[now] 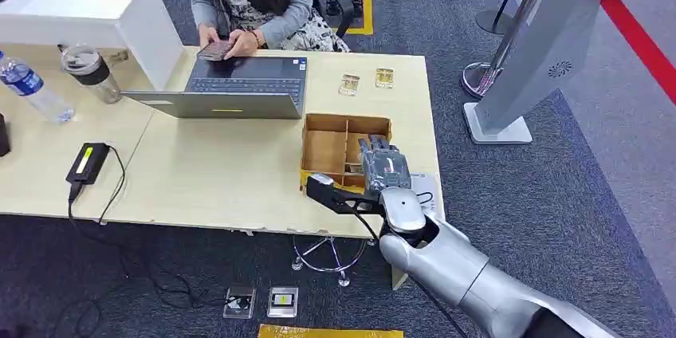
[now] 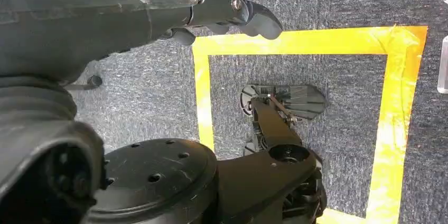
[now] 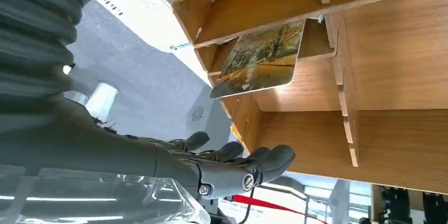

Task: Pass the card to the sensor for recognition and then transmit it.

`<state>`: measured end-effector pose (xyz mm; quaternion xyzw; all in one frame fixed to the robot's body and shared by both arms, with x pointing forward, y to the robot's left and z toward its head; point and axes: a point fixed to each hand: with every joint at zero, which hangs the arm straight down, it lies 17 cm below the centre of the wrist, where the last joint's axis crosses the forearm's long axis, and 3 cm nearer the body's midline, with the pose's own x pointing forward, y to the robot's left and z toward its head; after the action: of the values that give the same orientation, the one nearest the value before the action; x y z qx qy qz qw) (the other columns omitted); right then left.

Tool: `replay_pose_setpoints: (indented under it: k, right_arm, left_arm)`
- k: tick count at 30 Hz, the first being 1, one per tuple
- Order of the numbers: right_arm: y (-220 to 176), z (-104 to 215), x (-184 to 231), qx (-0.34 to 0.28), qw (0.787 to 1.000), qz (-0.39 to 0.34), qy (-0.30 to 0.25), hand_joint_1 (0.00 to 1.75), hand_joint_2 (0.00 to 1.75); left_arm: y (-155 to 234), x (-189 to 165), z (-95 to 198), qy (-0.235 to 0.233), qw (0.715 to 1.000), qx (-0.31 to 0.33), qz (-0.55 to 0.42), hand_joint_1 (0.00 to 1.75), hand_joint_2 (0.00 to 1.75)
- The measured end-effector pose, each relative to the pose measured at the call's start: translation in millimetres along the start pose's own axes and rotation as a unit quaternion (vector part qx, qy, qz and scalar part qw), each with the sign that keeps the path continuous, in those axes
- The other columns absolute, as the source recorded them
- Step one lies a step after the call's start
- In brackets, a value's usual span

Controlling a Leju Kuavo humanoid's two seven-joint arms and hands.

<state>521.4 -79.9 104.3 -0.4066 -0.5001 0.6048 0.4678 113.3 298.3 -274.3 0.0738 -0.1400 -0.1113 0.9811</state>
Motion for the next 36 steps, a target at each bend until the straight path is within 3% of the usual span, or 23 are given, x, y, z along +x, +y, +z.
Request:
replay_pose_setpoints:
  k: [36]
  right_arm:
    - [2.8, -0.6, 0.1, 0.004, 1.0, 0.001, 0.007, 0.0, 1.75]
  left_arm:
    - [-1.4, 0.1, 0.2, -0.001, 1.0, -0.004, -0.006, 0.0, 0.0]
